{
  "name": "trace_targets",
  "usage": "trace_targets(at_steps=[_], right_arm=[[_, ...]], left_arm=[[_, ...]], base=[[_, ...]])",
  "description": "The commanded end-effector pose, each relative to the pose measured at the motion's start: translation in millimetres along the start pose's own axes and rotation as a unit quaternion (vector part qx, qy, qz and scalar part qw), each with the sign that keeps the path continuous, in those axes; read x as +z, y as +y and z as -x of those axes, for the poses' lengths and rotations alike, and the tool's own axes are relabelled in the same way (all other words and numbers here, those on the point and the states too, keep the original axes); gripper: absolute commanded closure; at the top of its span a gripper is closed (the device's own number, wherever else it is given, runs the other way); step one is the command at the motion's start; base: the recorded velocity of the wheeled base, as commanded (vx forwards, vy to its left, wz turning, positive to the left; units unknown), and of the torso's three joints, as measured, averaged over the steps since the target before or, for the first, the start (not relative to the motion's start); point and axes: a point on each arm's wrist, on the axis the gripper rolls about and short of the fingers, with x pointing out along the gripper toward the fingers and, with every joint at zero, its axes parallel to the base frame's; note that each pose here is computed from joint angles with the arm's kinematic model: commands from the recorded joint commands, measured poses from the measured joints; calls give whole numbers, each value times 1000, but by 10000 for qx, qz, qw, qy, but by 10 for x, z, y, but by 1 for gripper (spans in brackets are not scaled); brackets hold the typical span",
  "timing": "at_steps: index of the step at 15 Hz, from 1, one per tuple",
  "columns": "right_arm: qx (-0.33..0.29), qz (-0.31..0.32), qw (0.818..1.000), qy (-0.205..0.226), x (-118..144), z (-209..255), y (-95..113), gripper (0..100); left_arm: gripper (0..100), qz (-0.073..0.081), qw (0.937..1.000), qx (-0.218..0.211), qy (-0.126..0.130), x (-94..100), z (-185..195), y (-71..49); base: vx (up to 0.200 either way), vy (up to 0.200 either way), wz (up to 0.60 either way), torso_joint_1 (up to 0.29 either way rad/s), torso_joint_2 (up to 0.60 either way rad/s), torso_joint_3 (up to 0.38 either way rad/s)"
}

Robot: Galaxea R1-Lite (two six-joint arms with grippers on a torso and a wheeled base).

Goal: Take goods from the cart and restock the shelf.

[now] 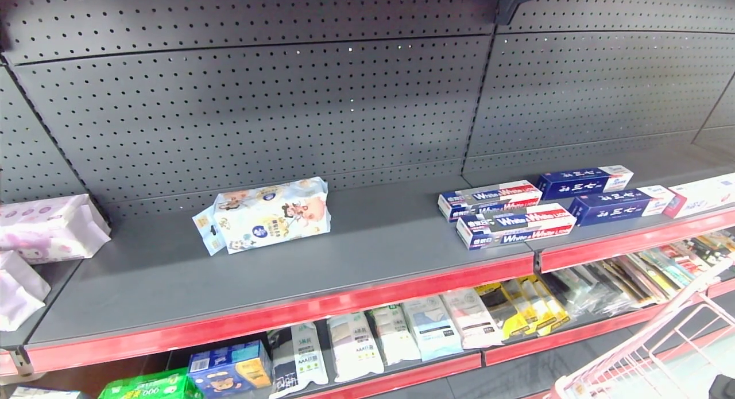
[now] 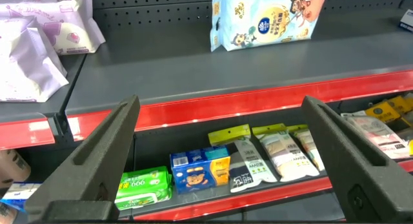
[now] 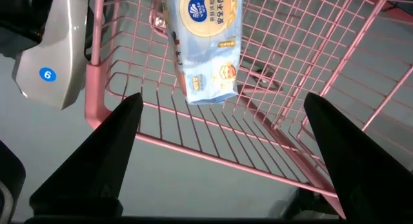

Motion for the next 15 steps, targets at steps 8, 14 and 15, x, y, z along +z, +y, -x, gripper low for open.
trace_targets(at_steps=[8,14,15], right_arm=[[-14,65,10000,-3,2,10,8,0],[1,146,9999,-3,2,11,21,0],[8,145,9999,-3,2,10,25,0]], left_arm=[[0,2,10000,3,2,-1,0,0],[0,2,10000,3,2,-1,0,0],[0,2,10000,3,2,-1,0,0]], base=[[0,0,0,-147,334,176],[0,0,0,-157,345,190],[0,0,0,-159,359,188]])
